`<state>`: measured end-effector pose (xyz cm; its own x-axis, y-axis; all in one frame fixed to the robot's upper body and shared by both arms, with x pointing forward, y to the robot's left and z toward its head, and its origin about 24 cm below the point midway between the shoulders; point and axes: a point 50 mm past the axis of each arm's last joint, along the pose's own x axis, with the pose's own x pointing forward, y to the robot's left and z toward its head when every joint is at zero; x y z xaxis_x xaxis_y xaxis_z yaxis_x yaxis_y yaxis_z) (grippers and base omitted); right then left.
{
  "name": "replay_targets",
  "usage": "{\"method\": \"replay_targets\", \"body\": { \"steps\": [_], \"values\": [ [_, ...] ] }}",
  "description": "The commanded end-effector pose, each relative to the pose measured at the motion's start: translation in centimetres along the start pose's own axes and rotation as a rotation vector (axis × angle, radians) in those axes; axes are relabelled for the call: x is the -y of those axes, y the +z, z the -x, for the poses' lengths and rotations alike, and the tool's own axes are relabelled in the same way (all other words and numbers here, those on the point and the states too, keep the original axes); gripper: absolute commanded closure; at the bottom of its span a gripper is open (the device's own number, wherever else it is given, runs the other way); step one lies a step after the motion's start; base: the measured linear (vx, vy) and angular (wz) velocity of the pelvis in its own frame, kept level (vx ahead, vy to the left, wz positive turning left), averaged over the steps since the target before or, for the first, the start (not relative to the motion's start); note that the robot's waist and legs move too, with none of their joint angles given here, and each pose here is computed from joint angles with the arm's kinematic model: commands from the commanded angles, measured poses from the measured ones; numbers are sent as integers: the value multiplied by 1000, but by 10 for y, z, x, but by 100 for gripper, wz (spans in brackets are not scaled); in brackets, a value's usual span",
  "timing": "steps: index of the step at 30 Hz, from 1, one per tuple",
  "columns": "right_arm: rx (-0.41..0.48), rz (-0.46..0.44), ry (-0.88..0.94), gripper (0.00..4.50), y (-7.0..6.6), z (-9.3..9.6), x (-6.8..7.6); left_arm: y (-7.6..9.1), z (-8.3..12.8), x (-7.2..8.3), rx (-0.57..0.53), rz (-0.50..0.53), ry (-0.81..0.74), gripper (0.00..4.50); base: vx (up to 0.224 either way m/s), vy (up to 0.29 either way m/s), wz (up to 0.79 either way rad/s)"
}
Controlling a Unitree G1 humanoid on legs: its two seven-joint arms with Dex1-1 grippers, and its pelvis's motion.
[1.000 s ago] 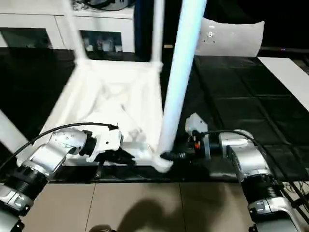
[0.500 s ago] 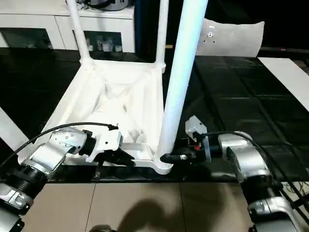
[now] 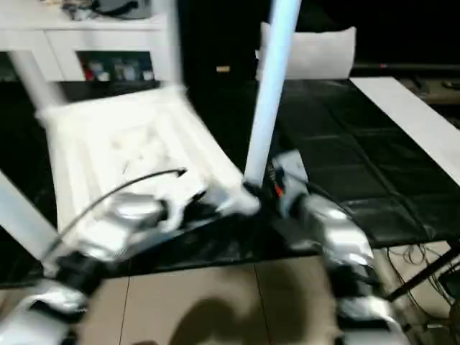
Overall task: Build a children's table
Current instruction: Rotate leg to tighten
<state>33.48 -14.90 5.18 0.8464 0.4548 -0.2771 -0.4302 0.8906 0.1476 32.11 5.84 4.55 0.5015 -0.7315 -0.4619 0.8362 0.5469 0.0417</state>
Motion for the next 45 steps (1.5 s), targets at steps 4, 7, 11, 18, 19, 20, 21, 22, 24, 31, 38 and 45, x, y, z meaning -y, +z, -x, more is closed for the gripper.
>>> {"method": "replay_targets", "body": {
  "steps": [4,7,11,18,19,20,21,22,24,31,38,45],
  "values": [
    [-9,0,43,180,-11,1,-12,13,-6,12,70,5,-16,450,16,-3,1],
    [-5,49,74,143,-9,8,-8,8,-2,9,57,-22,-17,450,0,0,0],
    [12,110,131,107,-2,19,8,-1,8,1,11,-126,-53,450,0,0,0],
    [-59,287,387,48,6,46,24,-15,29,-12,-62,-257,-165,450,0,0,0],
    [-97,356,452,48,7,52,27,-18,35,-12,-74,-291,-227,450,0,0,0],
    [-97,356,452,48,7,52,27,-18,35,-12,-74,-291,-227,450,0,0,0],
    [-127,390,509,48,8,56,30,-21,40,-12,-87,-333,-283,450,0,0,0],
    [-128,391,512,48,8,56,30,-21,40,-12,-87,-336,-286,450,0,0,0],
    [-141,403,571,48,11,59,32,-24,45,-9,-100,-391,-372,450,0,0,0],
    [-163,362,774,87,11,59,22,-28,58,2,-121,-459,-599,450,0,0,0],
    [-174,302,890,164,2,54,7,-26,58,2,-117,-483,-617,450,0,0,0],
    [-188,275,929,214,-3,53,5,-27,58,0,-118,-480,-613,450,0,0,0]
  ]
}}
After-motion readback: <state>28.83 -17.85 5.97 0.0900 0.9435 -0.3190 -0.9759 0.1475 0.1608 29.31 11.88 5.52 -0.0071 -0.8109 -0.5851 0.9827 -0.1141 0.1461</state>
